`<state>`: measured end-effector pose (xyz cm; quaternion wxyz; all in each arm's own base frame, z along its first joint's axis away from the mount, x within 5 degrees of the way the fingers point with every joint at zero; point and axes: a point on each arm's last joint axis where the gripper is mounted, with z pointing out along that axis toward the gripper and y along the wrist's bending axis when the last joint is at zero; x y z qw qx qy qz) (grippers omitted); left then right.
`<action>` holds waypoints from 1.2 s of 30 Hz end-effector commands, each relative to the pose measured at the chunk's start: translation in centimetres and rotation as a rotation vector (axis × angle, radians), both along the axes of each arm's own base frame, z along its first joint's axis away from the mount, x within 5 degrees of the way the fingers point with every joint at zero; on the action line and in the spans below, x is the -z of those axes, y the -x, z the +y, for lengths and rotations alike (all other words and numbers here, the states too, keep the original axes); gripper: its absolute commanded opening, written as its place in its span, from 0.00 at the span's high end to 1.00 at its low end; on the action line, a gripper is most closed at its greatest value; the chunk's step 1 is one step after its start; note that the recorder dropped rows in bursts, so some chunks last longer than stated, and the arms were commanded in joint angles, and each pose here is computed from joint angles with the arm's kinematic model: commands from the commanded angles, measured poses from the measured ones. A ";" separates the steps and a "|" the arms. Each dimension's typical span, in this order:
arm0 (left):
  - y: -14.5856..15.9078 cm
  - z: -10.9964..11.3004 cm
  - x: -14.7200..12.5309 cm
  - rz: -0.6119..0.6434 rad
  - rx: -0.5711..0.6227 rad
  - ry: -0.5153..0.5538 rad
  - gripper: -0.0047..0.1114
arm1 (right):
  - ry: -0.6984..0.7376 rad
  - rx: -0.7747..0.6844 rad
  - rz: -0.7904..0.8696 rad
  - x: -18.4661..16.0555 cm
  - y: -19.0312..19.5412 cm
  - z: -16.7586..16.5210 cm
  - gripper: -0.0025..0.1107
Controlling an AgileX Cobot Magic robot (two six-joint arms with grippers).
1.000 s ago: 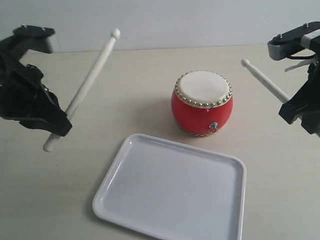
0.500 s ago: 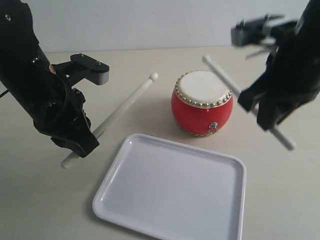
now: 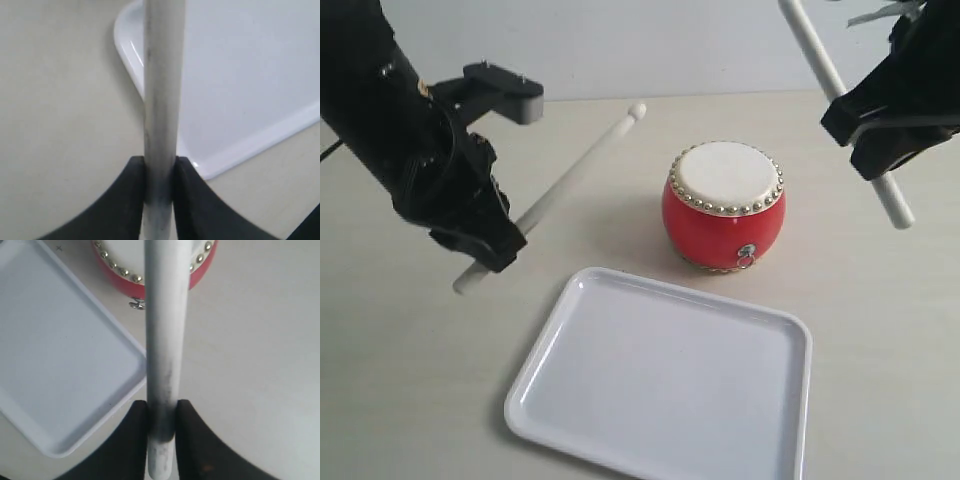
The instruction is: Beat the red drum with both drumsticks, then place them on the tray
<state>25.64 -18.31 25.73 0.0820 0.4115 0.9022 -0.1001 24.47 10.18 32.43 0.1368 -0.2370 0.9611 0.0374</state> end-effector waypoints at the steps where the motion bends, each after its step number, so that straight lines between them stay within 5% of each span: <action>1: -1.2 -1.2 -3.3 -0.074 0.021 0.036 0.96 | 0.055 0.002 -0.059 -1.0 0.8 -1.0 0.98; 8: -3.6 -5.8 -2.0 -0.037 0.124 -0.049 0.96 | 0.108 0.016 -0.044 0.0 1.0 -1.5 0.98; 15: -6.3 -8.2 7.3 0.112 0.133 -0.213 0.96 | 0.117 0.014 -0.010 0.9 1.4 -1.6 0.98; 18: -6.6 -7.8 8.6 0.129 0.110 -0.253 0.96 | 0.124 0.011 -0.012 1.0 1.5 -1.7 0.98; 20: -6.8 -7.4 7.4 0.107 0.099 -0.236 0.96 | 0.124 0.003 -0.019 0.8 1.5 -1.8 0.98; 24: -6.0 -4.8 -1.1 -0.041 0.031 -0.084 0.96 | 0.081 -0.020 0.060 2.3 0.9 -0.8 0.98; 28: -4.0 -1.7 -7.5 -0.161 -0.024 0.026 0.96 | 0.065 -0.043 0.351 9.4 -1.3 1.3 0.98; 32: -1.9 -0.4 -8.1 -0.162 -0.024 0.024 0.96 | 0.130 -0.053 0.514 14.5 -2.7 1.8 0.98; 36: -1.3 -0.3 -5.8 -0.083 -0.019 -0.004 0.96 | 0.024 -0.070 0.223 6.1 -3.1 2.0 0.98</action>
